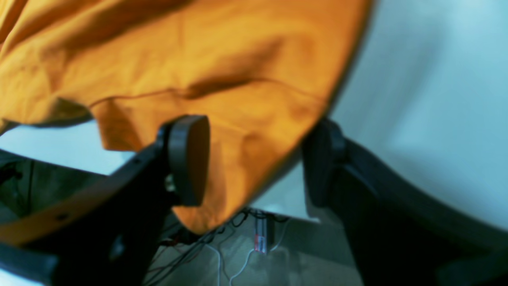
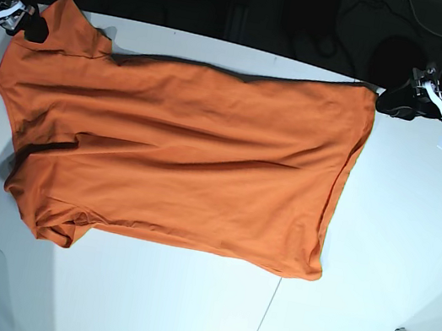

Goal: Layout the t-shirt on the table in an organized manner, then fold the t-shirt properly
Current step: 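Grasp the shirt corners at the collar edge with both grippers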

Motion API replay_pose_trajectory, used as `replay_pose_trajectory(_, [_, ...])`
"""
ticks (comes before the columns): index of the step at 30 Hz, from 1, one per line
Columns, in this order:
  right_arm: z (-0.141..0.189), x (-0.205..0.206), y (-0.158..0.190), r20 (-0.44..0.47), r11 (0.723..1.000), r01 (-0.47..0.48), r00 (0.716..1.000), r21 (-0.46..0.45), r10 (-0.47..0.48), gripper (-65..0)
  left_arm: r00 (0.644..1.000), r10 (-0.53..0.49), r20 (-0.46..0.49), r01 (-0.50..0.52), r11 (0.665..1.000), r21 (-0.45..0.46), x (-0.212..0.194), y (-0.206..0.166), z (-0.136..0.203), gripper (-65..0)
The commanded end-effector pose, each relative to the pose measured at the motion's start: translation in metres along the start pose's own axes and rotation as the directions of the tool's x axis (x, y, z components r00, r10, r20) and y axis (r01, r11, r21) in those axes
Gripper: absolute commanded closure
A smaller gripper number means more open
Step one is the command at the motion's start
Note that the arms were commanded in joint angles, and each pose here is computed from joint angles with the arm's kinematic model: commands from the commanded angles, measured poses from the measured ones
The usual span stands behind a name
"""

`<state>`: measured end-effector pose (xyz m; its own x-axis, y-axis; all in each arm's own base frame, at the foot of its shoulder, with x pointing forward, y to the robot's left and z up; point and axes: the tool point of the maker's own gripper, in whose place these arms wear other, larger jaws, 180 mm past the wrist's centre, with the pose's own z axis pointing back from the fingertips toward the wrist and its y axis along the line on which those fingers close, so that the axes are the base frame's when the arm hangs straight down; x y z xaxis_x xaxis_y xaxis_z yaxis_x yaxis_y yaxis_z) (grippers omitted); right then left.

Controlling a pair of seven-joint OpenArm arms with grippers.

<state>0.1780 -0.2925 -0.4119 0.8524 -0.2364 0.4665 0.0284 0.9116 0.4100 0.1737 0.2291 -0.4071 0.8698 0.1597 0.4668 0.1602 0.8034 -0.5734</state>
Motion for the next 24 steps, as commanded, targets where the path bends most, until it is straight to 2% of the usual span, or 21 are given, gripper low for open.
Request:
replay_pose_trajectory(1, [0.003, -0.003, -0.002, -0.033, 1.0, -0.029, 0.999, -0.011, 0.028, -37.3, 0.998, -0.03, -0.048, 0.031, 0.999, 0.02, -0.006, 0.002, -0.001, -40.6])
replay_pose_trajectory(8, [0.001, -0.001, 0.0, -0.032, 0.999, -0.032, 0.999, -0.004, 0.032, -36.5, 0.986, -0.092, -0.138, 0.099, 0.994, 0.047, -0.026, 0.004, -0.013, -40.6])
replay_pose_trajectory(9, [0.001, -0.001, 0.0, -0.031, 0.999, -0.032, 0.999, -0.004, 0.032, -33.2, 0.984, -0.097, -0.149, 0.105, 0.993, 0.048, -0.028, 0.004, -0.014, -40.6])
replay_pose_trajectory(11, [0.001, -0.001, 0.0, -0.031, 0.999, -0.032, 0.999, -0.004, 0.031, -19.5, 0.981, -0.103, -0.164, 0.112, 0.993, 0.047, -0.032, 0.003, -0.016, -38.3])
replay_pose_trajectory(12, [0.001, -0.001, 0.0, -0.031, 0.999, -0.032, 0.999, -0.004, 0.032, -10.6, 0.979, -0.107, -0.174, 0.117, 0.992, 0.049, -0.034, 0.003, -0.016, -32.8])
replay_pose_trajectory(13, [0.001, -0.001, 0.0, -0.031, 0.999, -0.032, 0.999, -0.004, 0.032, -2.3, 0.976, -0.111, -0.188, 0.122, 0.991, 0.05, -0.036, 0.004, -0.016, -24.1])
replay_pose_trajectory(14, [0.001, -0.001, 0.0, -0.031, 0.999, -0.033, 0.999, -0.004, 0.033, 0.0, 0.975, -0.116, -0.189, 0.127, 0.991, 0.049, -0.036, 0.003, -0.016, -14.6])
replay_pose_trajectory(15, [0.001, -0.001, -0.001, -0.033, 0.999, -0.035, 0.999, -0.007, 0.034, 0.0, 0.975, -0.124, -0.185, 0.135, 0.99, 0.047, -0.034, 0.001, -0.016, -7.4])
replay_pose_trajectory(17, [0.001, -0.002, -0.002, -0.037, 0.999, -0.037, 0.999, -0.011, 0.036, 0.0, 0.972, -0.154, -0.175, 0.164, 0.986, 0.041, -0.026, -0.004, -0.015, 0.0])
replay_pose_trajectory(24, [0.018, 0.018, -0.001, 0.027, 0.998, -0.06, 0.998, -0.019, 0.061, 0.0, 0.93, -0.345, -0.124, 0.351, 0.936, 0.026, 0.016, -0.034, -0.001, 0.0])
